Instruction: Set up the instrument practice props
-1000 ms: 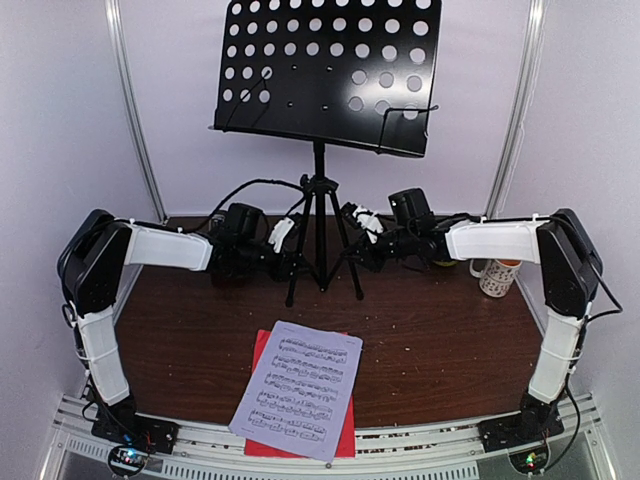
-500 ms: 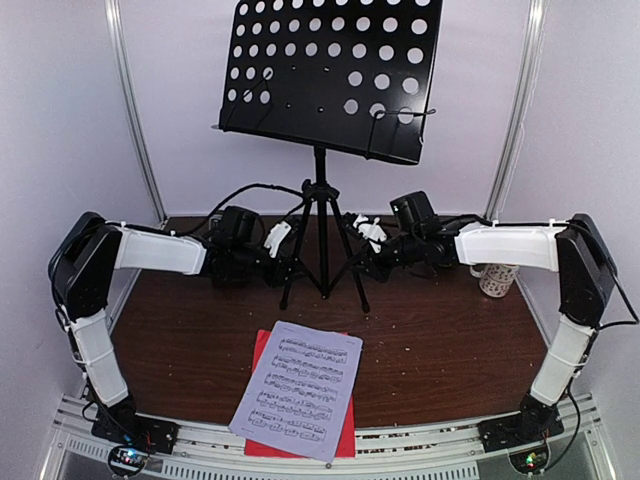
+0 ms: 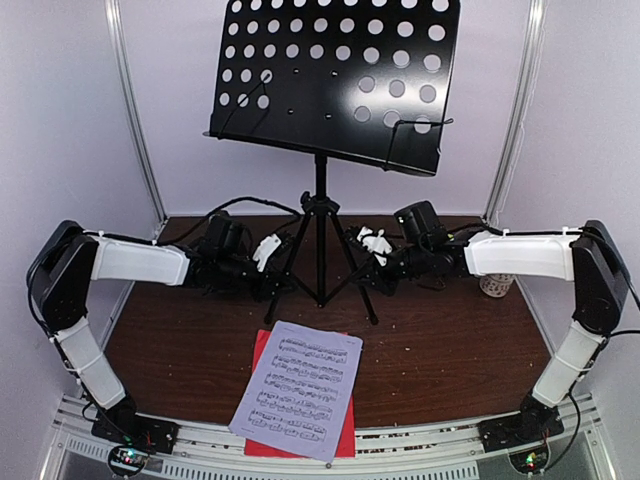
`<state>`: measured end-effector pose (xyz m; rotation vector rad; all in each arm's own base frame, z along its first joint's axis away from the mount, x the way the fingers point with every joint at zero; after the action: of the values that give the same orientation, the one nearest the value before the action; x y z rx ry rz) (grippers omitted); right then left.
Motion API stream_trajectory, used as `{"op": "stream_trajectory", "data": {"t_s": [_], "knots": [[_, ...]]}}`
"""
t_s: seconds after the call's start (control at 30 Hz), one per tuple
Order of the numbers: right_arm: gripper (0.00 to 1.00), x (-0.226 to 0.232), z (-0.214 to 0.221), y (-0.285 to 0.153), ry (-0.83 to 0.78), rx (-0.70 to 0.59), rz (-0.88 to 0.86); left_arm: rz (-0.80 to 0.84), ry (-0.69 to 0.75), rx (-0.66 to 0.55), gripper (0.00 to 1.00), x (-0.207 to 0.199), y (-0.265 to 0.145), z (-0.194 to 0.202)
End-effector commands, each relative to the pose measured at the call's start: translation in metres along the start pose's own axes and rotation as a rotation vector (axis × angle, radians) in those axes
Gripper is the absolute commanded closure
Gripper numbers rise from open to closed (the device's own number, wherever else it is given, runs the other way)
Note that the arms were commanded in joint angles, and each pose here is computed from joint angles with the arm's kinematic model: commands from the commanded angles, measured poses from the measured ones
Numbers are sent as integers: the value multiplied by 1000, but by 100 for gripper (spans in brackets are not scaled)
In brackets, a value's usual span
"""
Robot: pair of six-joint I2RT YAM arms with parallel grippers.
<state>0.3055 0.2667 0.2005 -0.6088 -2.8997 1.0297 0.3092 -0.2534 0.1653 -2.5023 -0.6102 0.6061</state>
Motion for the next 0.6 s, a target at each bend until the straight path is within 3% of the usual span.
{"op": "stream_trajectory", "data": {"t_s": [0.0, 0.23, 0.57], "knots": [[100, -9, 51, -25, 156, 272, 131, -156, -69, 24, 100, 33, -34, 14], [100, -6, 65, -29, 186, 288, 143, -175, -95, 12, 100, 39, -40, 25], [100, -42, 28, -3, 195, 209, 217, -218, -105, -16, 100, 70, -6, -16]]}}
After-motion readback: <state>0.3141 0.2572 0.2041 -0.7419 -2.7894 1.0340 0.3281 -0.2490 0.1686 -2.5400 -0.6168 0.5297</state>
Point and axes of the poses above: each gripper's point midway between its finger pads, its own y axis out along the fingers, its own x axis along the line the jaws close on, z = x × y, the point moved 9 cm from there along -y, back along the fingers, and after that the axes turned 8 degrees about -y, right-handed, at the moved point
